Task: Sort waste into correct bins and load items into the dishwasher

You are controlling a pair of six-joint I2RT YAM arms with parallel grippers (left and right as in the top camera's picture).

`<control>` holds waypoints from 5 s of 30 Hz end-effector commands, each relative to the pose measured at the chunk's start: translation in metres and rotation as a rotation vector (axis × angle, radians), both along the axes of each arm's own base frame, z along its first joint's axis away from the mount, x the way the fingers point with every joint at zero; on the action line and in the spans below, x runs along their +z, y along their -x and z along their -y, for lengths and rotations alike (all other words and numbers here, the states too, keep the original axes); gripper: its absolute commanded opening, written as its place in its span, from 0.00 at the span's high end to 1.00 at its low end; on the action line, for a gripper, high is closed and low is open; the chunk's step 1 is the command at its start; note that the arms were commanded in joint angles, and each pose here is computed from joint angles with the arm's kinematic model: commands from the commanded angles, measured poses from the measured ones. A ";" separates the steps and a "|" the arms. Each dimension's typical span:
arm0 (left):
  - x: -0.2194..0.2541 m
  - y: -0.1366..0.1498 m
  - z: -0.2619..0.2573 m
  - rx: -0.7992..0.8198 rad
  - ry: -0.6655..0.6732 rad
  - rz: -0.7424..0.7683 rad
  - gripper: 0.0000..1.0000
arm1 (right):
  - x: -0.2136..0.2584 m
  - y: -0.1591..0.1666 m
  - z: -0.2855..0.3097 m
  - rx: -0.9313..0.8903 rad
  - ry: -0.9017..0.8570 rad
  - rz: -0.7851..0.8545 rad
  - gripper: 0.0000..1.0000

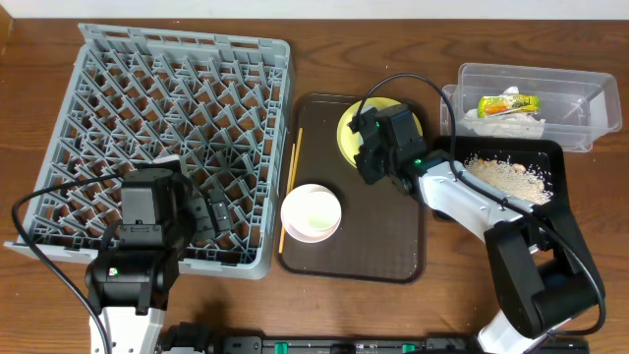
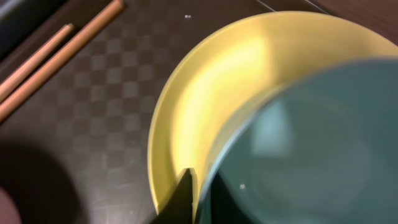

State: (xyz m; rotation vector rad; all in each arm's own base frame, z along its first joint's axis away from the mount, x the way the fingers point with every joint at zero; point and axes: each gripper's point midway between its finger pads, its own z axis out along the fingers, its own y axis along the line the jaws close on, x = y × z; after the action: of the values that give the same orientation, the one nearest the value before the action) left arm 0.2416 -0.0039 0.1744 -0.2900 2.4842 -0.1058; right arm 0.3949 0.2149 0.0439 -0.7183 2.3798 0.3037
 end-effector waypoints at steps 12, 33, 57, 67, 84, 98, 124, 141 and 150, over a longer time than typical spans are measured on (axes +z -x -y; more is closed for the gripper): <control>0.008 -0.003 -0.001 0.000 -0.002 0.022 0.01 | 0.061 0.043 -0.031 0.181 -0.194 -0.048 0.52; 0.008 -0.003 -0.001 0.000 -0.002 0.022 0.01 | 0.050 0.125 -0.044 0.174 -0.194 -0.371 0.53; 0.009 -0.003 -0.001 0.000 -0.001 0.023 0.01 | 0.047 0.108 -0.044 0.032 -0.207 -0.405 0.99; 0.032 -0.023 0.063 -0.158 0.365 0.103 0.01 | 0.133 0.044 0.001 -0.132 -0.419 -0.211 0.99; 0.105 -0.058 0.190 -0.720 1.138 0.064 0.01 | 0.220 0.060 -0.039 0.260 -0.846 -0.222 0.99; 0.134 -0.047 0.222 -0.898 1.139 0.162 0.03 | 0.241 0.084 -0.052 0.416 -0.926 -0.265 0.99; 0.140 -0.040 0.231 -0.952 1.132 0.187 0.42 | 0.238 0.088 -0.053 0.410 -0.924 -0.302 0.99; 0.109 -0.067 0.214 -0.884 0.941 0.303 0.70 | 0.242 0.072 -0.013 0.359 -0.973 -0.305 0.64; 0.087 -0.105 0.161 -0.701 0.784 0.376 0.81 | 0.196 0.047 0.019 0.121 -0.819 -0.273 0.62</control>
State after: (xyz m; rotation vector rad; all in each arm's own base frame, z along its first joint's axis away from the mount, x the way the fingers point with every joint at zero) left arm 0.3272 -0.1878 0.2706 0.3223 1.9480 -1.4714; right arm 0.3335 0.2081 0.2609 -0.4657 2.0923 1.5853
